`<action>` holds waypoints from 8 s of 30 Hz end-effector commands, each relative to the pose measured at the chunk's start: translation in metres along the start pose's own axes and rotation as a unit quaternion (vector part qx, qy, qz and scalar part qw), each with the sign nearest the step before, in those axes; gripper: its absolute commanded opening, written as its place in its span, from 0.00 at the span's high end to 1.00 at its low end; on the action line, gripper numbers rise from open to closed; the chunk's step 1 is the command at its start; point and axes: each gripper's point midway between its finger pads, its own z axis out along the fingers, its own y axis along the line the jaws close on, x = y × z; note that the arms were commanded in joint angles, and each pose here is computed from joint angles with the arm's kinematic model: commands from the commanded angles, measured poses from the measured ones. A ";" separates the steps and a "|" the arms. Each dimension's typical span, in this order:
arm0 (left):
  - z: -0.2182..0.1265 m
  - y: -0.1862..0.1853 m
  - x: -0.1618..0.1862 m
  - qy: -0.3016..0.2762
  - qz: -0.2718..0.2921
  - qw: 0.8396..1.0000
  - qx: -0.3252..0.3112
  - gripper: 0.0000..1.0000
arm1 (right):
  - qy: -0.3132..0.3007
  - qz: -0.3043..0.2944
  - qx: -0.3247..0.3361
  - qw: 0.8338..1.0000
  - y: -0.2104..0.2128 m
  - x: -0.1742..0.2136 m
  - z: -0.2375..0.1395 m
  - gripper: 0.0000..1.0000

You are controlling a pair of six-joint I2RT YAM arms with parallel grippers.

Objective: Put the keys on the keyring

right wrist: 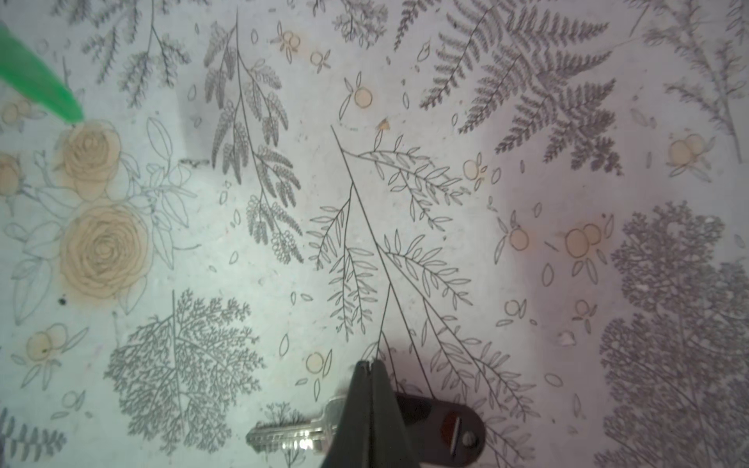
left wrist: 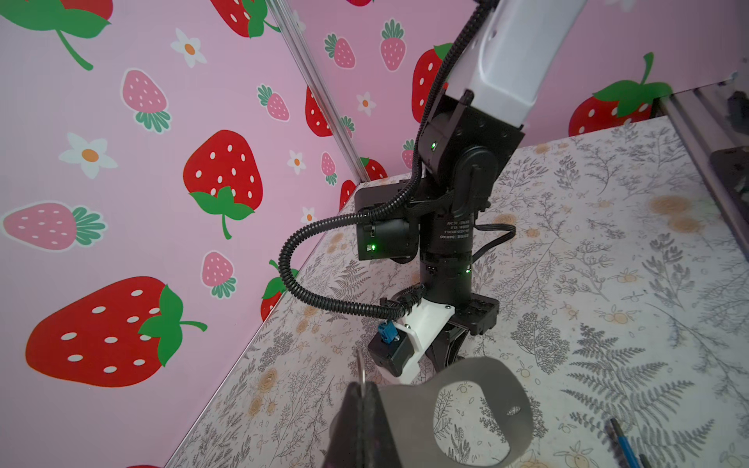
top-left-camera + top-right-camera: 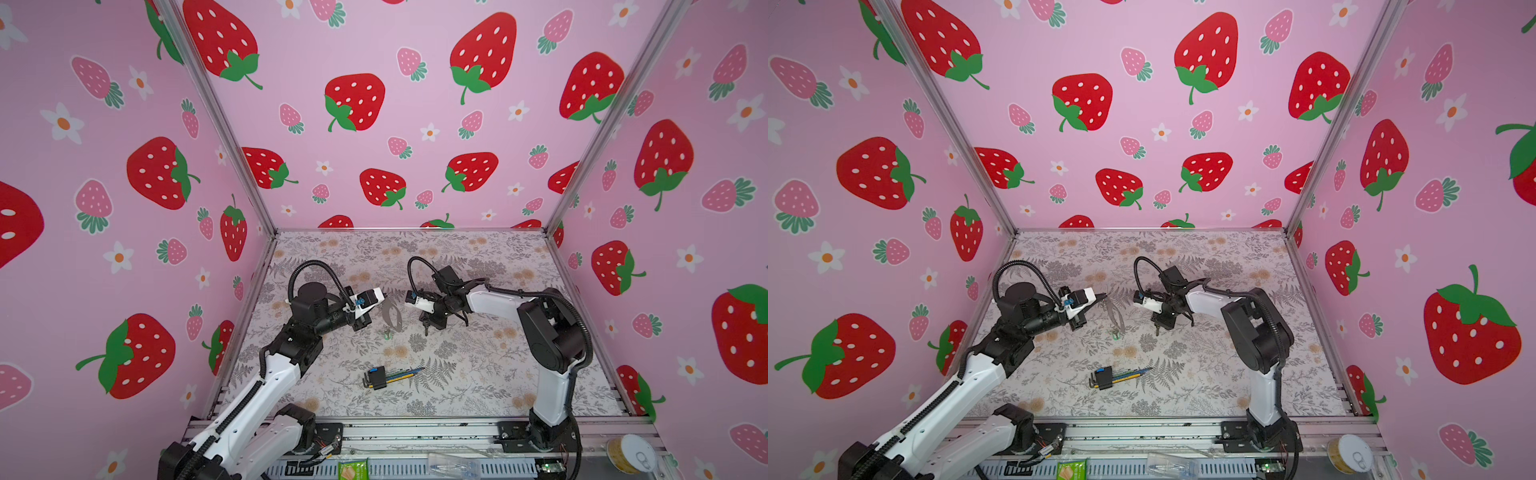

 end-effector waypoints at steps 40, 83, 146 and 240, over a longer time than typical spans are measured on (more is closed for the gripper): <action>0.012 -0.014 0.004 0.006 0.014 0.999 0.033 1.00 | -0.048 0.031 0.036 0.998 0.000 0.018 -0.035 0.81; 0.013 -0.016 0.009 0.015 0.018 0.999 0.037 1.00 | -0.006 0.008 0.004 1.000 0.006 0.018 -0.012 0.93; 0.070 -0.085 -0.035 -0.041 0.212 0.947 0.239 1.00 | -0.329 -0.332 0.239 0.851 0.104 -0.079 -0.229 1.00; 0.054 -0.085 -0.069 -0.106 0.093 0.938 0.318 1.00 | -0.238 -0.471 0.238 0.816 0.123 -0.066 -0.199 1.00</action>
